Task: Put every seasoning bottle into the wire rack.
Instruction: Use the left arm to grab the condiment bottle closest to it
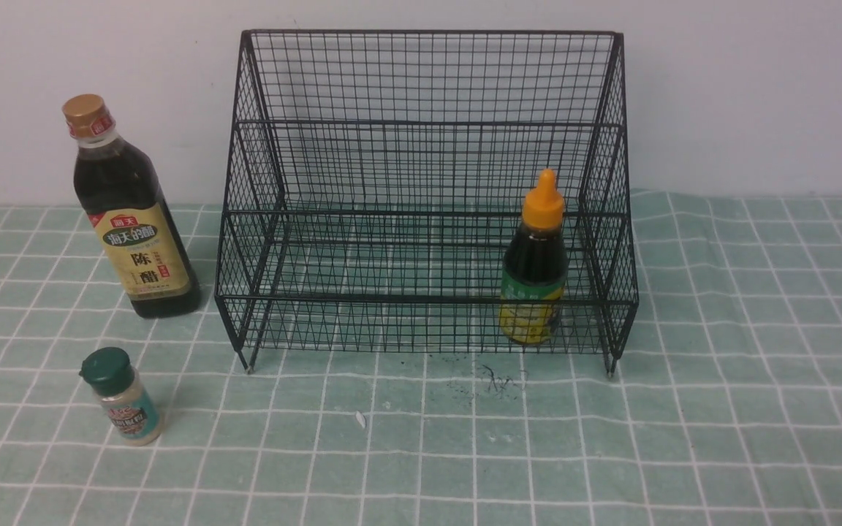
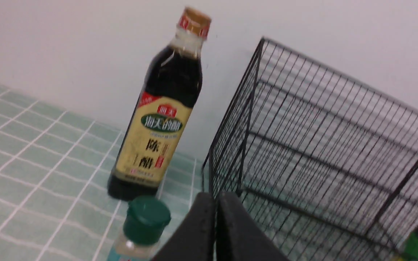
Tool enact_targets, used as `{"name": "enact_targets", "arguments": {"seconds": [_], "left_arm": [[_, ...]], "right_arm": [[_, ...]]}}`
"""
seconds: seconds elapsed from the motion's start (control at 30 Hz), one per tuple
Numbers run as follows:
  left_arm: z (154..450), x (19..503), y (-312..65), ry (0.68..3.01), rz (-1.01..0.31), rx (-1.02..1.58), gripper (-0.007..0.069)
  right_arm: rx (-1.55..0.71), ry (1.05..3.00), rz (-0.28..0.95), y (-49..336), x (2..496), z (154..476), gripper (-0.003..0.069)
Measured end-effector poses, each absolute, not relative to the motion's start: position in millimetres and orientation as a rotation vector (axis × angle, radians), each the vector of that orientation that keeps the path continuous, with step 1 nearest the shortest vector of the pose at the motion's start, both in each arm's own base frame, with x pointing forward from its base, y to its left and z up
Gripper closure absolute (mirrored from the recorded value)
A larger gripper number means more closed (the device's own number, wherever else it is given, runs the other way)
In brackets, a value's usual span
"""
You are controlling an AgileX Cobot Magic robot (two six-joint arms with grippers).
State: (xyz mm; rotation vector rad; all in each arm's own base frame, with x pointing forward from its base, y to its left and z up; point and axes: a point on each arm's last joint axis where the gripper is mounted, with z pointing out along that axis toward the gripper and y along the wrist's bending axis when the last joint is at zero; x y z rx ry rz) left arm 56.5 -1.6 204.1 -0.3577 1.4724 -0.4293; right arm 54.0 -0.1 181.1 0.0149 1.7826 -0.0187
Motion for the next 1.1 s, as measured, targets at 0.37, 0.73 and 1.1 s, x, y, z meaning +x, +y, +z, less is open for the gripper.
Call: {"name": "enact_targets", "arguments": {"seconds": [0.37,0.73,1.1], "left_arm": [[294,49,-5,1.415,-0.296,-0.158,0.0631],[313,145,-22,2.519,-0.275,0.077,0.0631],[280,233,-13,2.749,-0.082,0.193,0.0625]], "right_arm": [[0.013,1.783,-0.020,0,54,181,0.0669],[0.029,1.782,-0.007,0,54,181,0.0669],[0.029,1.782,-0.007,0,54,181,0.0669]]}}
